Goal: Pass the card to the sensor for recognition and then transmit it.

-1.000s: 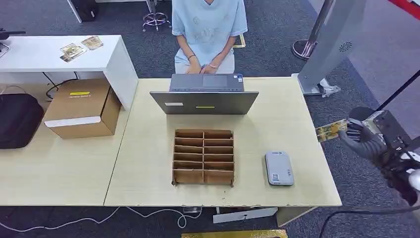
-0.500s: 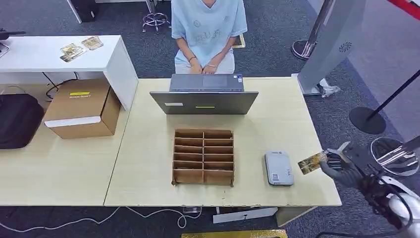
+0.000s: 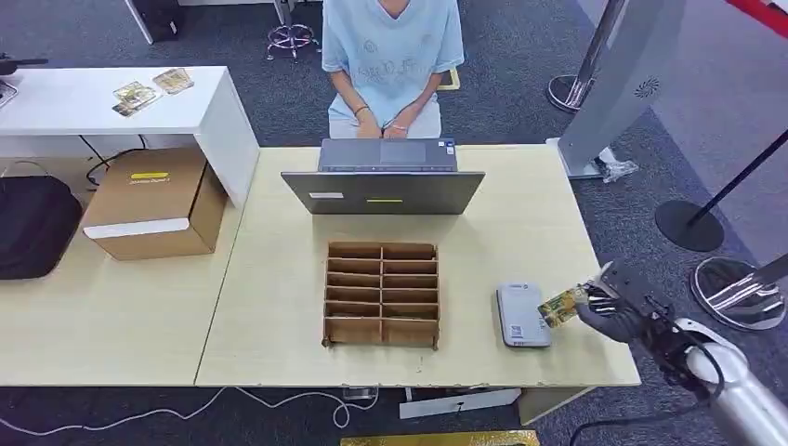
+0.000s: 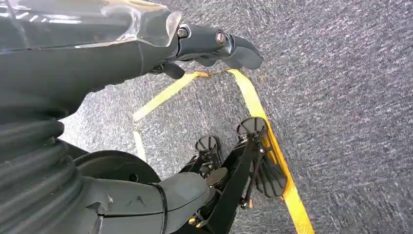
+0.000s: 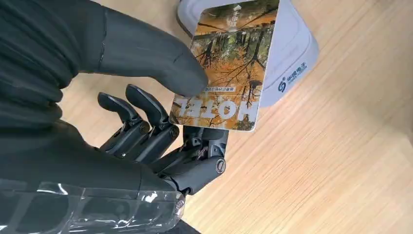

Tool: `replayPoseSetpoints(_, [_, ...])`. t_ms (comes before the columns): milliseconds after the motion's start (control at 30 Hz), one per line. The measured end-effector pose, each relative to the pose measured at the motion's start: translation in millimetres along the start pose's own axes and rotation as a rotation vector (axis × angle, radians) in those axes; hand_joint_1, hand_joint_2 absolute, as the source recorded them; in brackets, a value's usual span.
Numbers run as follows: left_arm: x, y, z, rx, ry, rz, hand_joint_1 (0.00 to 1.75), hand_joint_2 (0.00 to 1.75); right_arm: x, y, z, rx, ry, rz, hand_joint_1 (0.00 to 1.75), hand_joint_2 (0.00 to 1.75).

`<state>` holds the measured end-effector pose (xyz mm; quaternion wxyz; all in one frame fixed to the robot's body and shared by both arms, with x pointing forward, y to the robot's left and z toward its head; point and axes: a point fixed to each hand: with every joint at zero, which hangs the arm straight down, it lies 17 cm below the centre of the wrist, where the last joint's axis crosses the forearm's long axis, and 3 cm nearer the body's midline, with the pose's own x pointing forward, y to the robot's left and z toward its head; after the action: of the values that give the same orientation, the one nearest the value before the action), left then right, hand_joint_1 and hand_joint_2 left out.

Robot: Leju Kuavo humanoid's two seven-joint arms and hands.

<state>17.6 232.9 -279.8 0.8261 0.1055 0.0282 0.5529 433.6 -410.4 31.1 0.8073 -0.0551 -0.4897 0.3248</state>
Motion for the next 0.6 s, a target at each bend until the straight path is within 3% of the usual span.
replayPoseSetpoints(300, [-3,5,0,0.036,0.011,0.022,0.00,1.75,37,-21,-41,0.010,0.022,0.091,1.75,1.75])
replayPoseSetpoints(600, [-6,7,0,0.057,0.030,0.041,0.00,1.75,53,-14,-64,0.037,0.051,0.133,1.75,1.75])
